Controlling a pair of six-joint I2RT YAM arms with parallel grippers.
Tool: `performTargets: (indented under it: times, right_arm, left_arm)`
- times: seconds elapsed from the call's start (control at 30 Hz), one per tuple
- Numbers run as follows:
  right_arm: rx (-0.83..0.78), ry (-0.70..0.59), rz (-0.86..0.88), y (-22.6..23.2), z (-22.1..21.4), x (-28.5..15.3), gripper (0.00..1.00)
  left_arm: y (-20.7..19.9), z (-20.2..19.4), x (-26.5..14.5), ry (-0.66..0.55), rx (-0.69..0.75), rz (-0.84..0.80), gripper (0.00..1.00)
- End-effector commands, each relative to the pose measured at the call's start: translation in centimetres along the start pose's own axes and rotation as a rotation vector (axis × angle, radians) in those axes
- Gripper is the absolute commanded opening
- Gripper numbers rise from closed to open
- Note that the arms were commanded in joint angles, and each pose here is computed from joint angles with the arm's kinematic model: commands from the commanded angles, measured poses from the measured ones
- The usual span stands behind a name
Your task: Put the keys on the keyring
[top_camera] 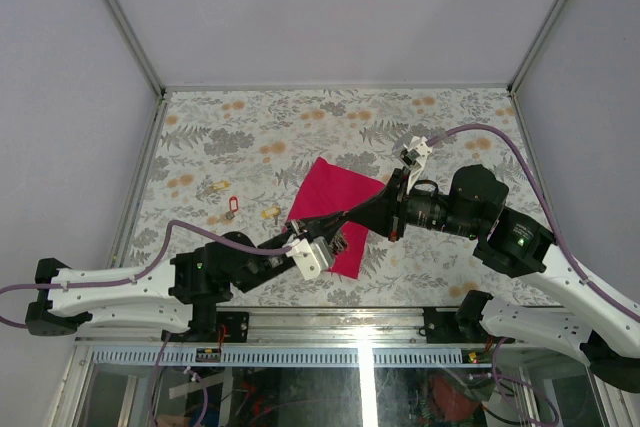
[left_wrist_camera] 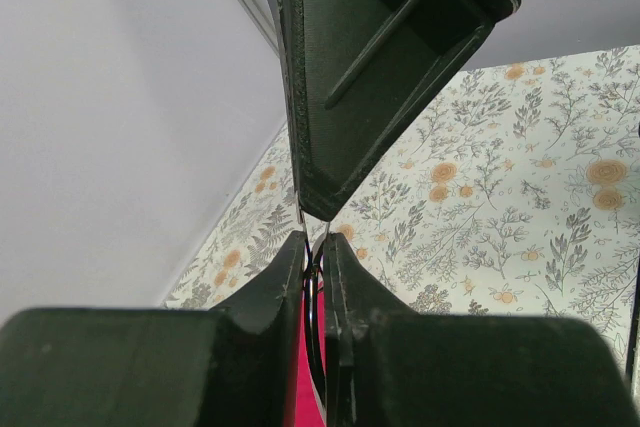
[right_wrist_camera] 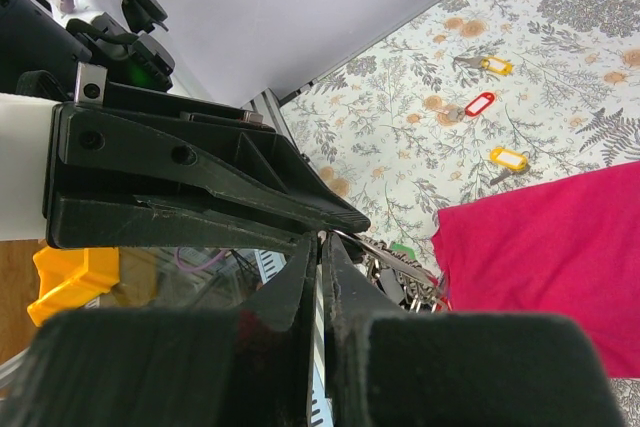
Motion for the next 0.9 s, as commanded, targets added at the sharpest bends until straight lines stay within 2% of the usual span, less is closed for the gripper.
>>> performTargets:
  times: [0.0,0.33,0.47,0.67,0.87]
  right_arm:
    - [-0.042,-0.08,0.052,1.8,2.4,-0.6,0.0]
    - [-0.052,-0.073,0.025,1.4,2.5,-0.6,0.01]
    - [-0.056,-0.083,0.014,1.3,2.6,-0.8,0.09]
    - [-0.08,-0.127,-0.031,0.7,3.3,-1.5,0.31]
    - [-0.092,-0.172,-0.074,0.1,3.8,-2.3,0.36]
  left_arm:
    - [2.3,2.6,0.0,-0.062,-0.039,0.057,0.0]
    - [1.9,2.2,0.1,-0.025,-0.04,0.02,0.0]
    - [1.8,2.1,0.1,-0.004,-0.032,0.007,0.0]
    - [1.3,1.2,0.1,0.063,-0.04,-0.023,0.0]
    - [0.6,0.4,-0.3,0.105,0.001,-0.07,0.0]
Point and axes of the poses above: each gripper's point midway between its finger pads, its own x axis out along the fingers, its own y axis along the line the jaws close on, z = x × y, the point moved 1 cm from there along -x, back along the fingers, and after that the axes turned 9 degrees about x, right-handed, at the moved point
